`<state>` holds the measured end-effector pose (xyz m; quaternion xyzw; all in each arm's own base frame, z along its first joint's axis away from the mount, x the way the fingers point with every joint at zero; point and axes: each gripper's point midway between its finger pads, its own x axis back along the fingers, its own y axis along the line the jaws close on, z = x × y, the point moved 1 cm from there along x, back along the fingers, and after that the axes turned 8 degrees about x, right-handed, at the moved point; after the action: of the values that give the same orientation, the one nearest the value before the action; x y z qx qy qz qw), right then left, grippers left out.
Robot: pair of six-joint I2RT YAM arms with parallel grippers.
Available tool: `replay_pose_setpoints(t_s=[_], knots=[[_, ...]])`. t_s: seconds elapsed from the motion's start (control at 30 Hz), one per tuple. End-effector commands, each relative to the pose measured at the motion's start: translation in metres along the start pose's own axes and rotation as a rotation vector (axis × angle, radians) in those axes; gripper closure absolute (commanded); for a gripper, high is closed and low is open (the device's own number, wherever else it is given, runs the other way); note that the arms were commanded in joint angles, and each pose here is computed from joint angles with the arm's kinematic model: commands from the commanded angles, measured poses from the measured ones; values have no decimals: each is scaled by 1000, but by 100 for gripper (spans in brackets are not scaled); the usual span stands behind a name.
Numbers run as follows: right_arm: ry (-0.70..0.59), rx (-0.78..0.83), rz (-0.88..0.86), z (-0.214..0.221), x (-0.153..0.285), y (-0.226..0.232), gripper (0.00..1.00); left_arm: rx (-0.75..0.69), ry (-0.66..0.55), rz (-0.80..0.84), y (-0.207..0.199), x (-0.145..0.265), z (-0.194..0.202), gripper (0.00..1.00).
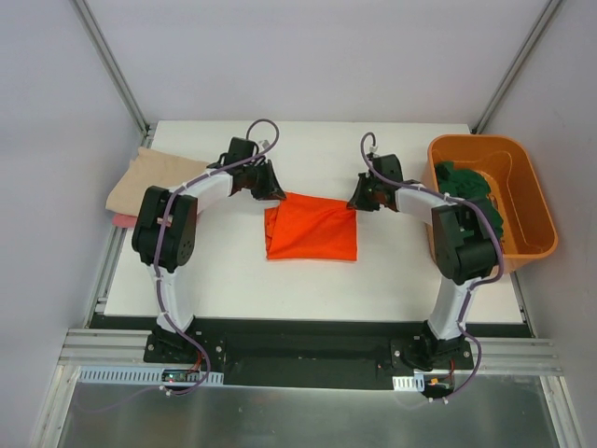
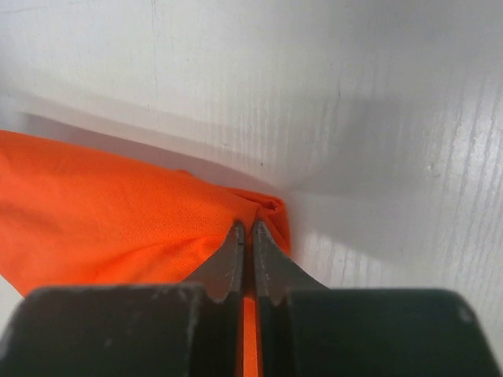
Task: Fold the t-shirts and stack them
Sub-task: Smooth out wrinkles on the folded tshirt
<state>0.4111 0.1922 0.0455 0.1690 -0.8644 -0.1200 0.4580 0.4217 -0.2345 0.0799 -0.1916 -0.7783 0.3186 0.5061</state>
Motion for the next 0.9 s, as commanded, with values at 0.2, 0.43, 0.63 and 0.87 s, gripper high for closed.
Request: replay_pose_setpoints(t_s=[0.2, 0.43, 0.63, 0.87], knots=[[-199, 113, -193, -36, 80, 55, 99, -88, -126, 114, -42, 69, 9, 100], [-201, 125, -292, -34, 100, 81, 99, -89, -235, 38, -29, 94, 10, 100], [-170, 113, -233, -36, 76, 71, 99, -13, -209, -36, 3, 74, 7, 100], [-120, 89, -103, -43, 14, 39, 99, 39, -228, -121, 41, 45, -20, 100]])
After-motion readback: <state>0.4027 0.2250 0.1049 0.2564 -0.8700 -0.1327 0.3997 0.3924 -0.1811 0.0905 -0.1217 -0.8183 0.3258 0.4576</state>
